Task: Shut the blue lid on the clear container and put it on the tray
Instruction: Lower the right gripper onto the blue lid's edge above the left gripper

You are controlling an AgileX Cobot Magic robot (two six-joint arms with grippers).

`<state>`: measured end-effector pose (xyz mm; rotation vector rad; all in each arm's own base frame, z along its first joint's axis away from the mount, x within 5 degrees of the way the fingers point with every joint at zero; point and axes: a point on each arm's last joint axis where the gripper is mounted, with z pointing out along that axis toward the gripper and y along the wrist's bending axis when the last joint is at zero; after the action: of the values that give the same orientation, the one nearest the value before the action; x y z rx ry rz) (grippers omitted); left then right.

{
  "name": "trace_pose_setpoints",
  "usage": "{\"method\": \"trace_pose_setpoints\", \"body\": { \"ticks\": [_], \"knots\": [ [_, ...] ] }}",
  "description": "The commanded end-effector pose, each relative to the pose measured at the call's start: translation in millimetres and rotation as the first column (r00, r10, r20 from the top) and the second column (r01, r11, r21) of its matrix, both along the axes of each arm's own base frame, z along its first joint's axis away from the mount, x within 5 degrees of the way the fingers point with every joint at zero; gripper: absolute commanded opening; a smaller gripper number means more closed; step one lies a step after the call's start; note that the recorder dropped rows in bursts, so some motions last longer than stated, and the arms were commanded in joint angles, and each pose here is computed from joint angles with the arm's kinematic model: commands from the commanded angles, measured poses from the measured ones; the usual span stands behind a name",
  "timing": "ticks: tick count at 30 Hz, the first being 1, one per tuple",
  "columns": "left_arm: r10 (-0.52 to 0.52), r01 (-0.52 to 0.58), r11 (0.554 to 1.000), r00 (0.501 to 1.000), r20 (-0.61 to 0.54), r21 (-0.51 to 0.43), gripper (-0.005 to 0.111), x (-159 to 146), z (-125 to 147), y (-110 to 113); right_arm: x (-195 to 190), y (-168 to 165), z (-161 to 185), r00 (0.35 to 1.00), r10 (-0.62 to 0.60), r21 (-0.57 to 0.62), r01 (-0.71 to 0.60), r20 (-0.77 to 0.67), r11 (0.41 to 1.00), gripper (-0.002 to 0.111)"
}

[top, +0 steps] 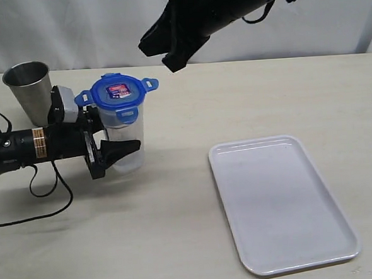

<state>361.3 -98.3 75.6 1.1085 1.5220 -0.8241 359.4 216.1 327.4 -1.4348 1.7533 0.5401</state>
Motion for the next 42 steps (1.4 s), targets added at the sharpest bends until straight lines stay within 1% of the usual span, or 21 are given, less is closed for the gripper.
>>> {"method": "trace_pose_setpoints", "body": {
  "ticks": [1,3,5,6,7,8,9,10,11,13,14,16,18,22,23,29,36,40,42],
  "knots": [
    [-0.164,0.162,0.985,0.986,0.033,0.049,0.0,-2,3,-4,-21,-4,14,0.987,0.152,-0.112,-0.145,0.058,0.983,0.022],
    [-0.196,0.192,0.979,0.979,0.058,0.071,0.0,-4,2,-4,-28,0,12,0.982,0.186,-0.164,-0.177,0.043,0.971,0.029],
    [-0.223,0.217,0.972,0.973,0.06,0.085,0.0,-5,2,-4,-35,8,10,0.982,0.184,-0.213,-0.174,0.03,0.961,0.036],
    [-0.225,0.219,0.972,0.972,0.062,0.087,0.0,-5,3,-4,-37,14,8,0.987,0.156,-0.224,-0.148,0.02,0.963,0.039],
    [-0.226,0.221,0.971,0.972,0.062,0.088,0.0,-5,2,-4,-40,27,5,0.998,0.061,-0.229,-0.058,0.008,0.972,0.043],
    [-0.226,0.221,0.971,0.972,0.062,0.088,0.0,-5,2,-4,-43,33,3,0.999,0.031,-0.254,-0.028,0.01,0.967,0.045],
    [-0.226,0.221,0.971,0.972,0.062,0.088,0.0,-5,2,-4,-53,44,-1,0.998,0.052,-0.336,-0.037,0.037,0.941,0.045],
    [-0.226,0.221,0.971,0.972,0.062,0.088,0.0,-5,2,-4,-58,48,-2,0.997,0.062,-0.371,-0.041,0.045,0.928,0.045],
    [-0.226,0.221,0.971,0.972,0.062,0.088,0.0,-5,2,-4,-68,57,-4,0.994,0.101,-0.406,-0.072,0.051,0.911,0.045],
    [-0.226,0.221,0.971,0.972,0.062,0.088,0.0,-5,2,-4,-79,71,-5,0.985,0.162,-0.409,-0.121,0.066,0.904,0.045],
    [-0.226,0.22,0.972,0.972,0.06,0.087,0.0,-5,2,-4,-80,74,-6,0.983,0.169,-0.407,-0.125,0.073,0.905,0.045],
    [-0.226,0.221,0.971,0.972,0.056,0.086,0.0,-6,2,-4,-76,83,-22,0.982,0.176,-0.429,-0.133,0.064,0.894,0.045],
    [-0.226,0.221,0.971,0.972,0.056,0.086,0.0,-6,2,-4,-67,86,-39,0.983,0.173,-0.477,-0.123,0.061,0.87,0.045],
    [-0.226,0.221,0.971,0.972,0.056,0.086,0.0,-6,2,-4,-52,87,-58,0.986,0.123,-0.539,-0.043,0.114,0.841,0.045],
    [-0.226,0.221,0.971,0.972,0.056,0.086,0.0,-6,2,-4,-51,87,-61,0.986,0.125,-0.547,-0.043,0.113,0.836,0.045],
    [-0.225,0.22,0.972,0.973,0.057,0.086,0.0,-5,2,-4,-47,91,-79,0.987,0.139,-0.575,-0.066,0.085,0.816,0.045],
    [-0.224,0.219,0.972,0.973,0.054,0.085,0.0,-5,2,-4,-45,93,-108,0.975,0.22,-0.646,-0.154,0.021,0.748,0.045],
    [-0.224,0.219,0.972,0.973,0.054,0.085,0.0,-5,2,-4,-41,95,-124,0.973,0.232,-0.675,-0.167,0.007,0.719,0.045],
    [-0.224,0.219,0.972,0.973,0.054,0.085,0.0,-5,2,-4,-39,94,-133,0.971,0.24,-0.701,-0.171,0.0,0.692,0.042]
  ]
}}
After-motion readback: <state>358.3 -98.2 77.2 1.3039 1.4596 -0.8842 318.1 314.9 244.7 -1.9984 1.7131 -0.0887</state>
